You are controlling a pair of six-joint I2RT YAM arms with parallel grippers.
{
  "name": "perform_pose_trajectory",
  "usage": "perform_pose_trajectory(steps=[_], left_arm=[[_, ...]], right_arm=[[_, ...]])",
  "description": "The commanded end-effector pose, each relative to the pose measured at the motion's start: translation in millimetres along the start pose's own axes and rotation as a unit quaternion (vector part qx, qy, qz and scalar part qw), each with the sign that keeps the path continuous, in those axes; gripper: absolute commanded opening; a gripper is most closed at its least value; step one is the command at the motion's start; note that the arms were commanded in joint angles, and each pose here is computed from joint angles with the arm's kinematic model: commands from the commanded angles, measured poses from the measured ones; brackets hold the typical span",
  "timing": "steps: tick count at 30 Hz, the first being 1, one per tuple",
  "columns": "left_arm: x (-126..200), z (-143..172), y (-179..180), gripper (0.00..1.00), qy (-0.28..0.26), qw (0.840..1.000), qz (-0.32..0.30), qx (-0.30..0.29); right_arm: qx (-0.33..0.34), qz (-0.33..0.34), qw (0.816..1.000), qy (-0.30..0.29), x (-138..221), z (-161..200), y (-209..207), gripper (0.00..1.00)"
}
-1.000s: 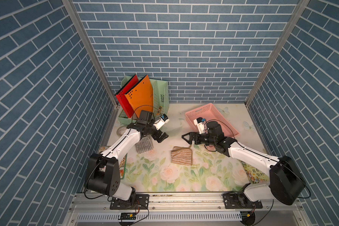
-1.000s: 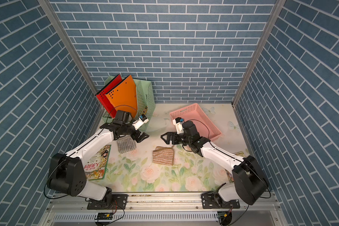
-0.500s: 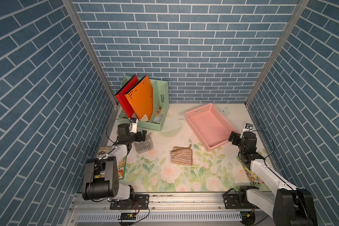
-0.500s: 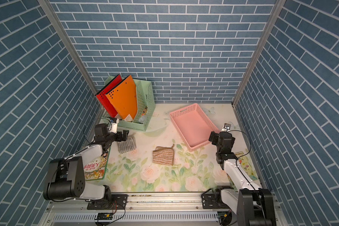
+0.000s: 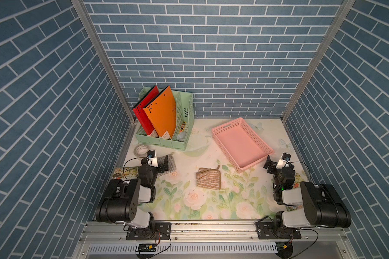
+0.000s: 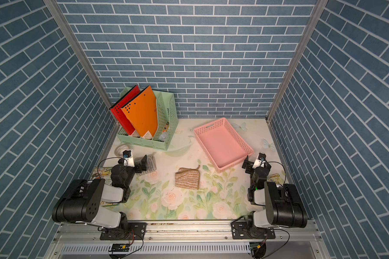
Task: Fold the square dishcloth
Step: Reset both arms
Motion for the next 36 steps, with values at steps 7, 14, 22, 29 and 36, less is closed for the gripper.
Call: perform_pose_trajectory(steps=[7, 14, 22, 29, 36], left_arm=[[-13, -34, 7, 1.0, -0.057, 0.998, -0.04, 0.004], [-13, -32, 8, 1.0, -0.054, 0.998, -0.04, 0.004], [-13, -32, 8, 1.0, -0.053, 0.998, -0.041, 0.005], [-13, -32, 8, 1.0, -0.052, 0.998, -0.041, 0.004], [-13, -32, 8, 1.0, -0.054, 0.998, -0.041, 0.004]], right_arm=[[0.066, -0.054, 0.996, -0.031, -23, -26, 31, 1.0], [0.066, -0.054, 0.996, -0.032, -23, -26, 31, 1.0], [0.066, -0.054, 0.996, -0.031, -23, -26, 31, 1.0], [0.066, -0.055, 0.996, -0.031, -23, -26, 32, 1.0], [0.066, -0.055, 0.996, -0.031, -22, -26, 32, 1.0]])
Point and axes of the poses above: each gripper's point midway between its finger pads, its own x axis back along the fingers, its own y axis along the line the jaws close on, z = x × y, the point moved 1 cm from there along x, back along the fingers, and after that the axes turned 12 degrees about x, right-handed, at the moved point
